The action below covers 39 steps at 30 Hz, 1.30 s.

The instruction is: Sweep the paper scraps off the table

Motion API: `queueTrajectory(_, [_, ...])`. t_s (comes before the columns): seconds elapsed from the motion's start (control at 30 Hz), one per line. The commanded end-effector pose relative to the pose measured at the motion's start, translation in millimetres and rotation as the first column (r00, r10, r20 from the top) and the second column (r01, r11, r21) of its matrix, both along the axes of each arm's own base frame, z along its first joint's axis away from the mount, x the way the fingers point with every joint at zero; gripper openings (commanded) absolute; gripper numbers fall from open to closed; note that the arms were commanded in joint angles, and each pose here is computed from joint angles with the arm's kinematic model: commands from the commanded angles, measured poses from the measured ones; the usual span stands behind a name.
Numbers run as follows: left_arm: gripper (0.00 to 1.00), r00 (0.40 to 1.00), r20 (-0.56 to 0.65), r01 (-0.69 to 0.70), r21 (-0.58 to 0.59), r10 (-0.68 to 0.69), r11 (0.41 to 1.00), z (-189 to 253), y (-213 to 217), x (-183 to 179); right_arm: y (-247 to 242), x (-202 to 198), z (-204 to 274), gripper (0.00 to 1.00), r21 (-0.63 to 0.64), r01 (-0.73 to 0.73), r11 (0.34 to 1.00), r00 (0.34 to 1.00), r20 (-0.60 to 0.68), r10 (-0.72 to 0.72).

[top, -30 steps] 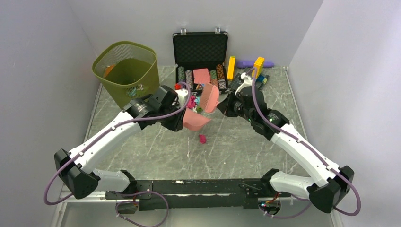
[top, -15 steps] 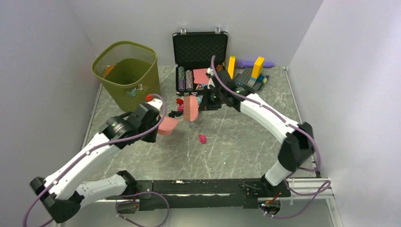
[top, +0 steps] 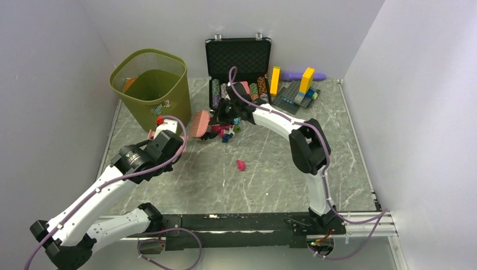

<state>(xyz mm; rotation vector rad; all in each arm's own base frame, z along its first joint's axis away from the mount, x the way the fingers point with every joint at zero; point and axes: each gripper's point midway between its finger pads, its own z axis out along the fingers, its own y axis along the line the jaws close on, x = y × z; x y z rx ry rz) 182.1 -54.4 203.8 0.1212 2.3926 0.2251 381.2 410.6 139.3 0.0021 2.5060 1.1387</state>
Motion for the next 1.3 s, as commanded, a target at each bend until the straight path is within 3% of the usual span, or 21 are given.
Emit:
queueTrajectory(0.0, [0.00,0.999,0.028,-0.021,0.010,0.021,1.000,1.4,-0.2,9.1,-8.6,30.8,-1.0,0.00,0.006,0.200,0.980,0.977,-0.078,-0.199])
queueTrajectory(0.23, [0.00,0.998,-0.005,0.055,-0.007,-0.055,0.998,-5.9,-18.0,15.4,-85.3,19.3,-28.1,0.00,-0.221,0.383,0.897,0.901,-0.126,-0.415])
queueTrajectory(0.43, [0.00,0.981,-0.064,0.181,-0.056,-0.185,0.982,-19.8,-48.9,22.2,-131.8,-18.4,-25.3,0.00,-0.299,0.393,0.870,0.885,-0.135,-0.446])
queueTrajectory(0.63, [0.00,0.938,-0.085,0.316,-0.194,-0.336,0.929,-29.7,-87.3,16.5,-126.5,-42.7,27.4,0.00,-0.093,0.246,0.965,0.966,-0.056,-0.252])
queueTrajectory(0.73, [0.00,0.900,-0.097,0.390,-0.257,-0.426,0.884,-32.4,-103.3,7.1,-127.2,-53.9,56.2,0.00,-0.091,0.122,0.988,0.993,0.013,-0.121])
queueTrajectory(0.83, [0.00,0.902,-0.112,0.380,-0.254,-0.417,0.889,-31.8,-98.1,1.0,-126.7,-78.6,70.5,0.00,-0.100,-0.052,0.994,0.997,0.047,0.057])
queueTrajectory(1.03, [0.00,0.933,-0.082,0.327,-0.207,-0.350,0.922,-14.6,-74.5,-3.7,-129.3,-151.7,40.2,0.00,-0.219,-0.394,0.893,0.919,-0.074,0.388])
queueTrajectory(1.27, [0.00,0.925,-0.087,0.346,-0.206,-0.370,0.915,-11.9,-74.5,-6.3,-161.8,-168.3,-6.5,0.00,-0.470,-0.434,0.769,0.899,-0.177,0.400])
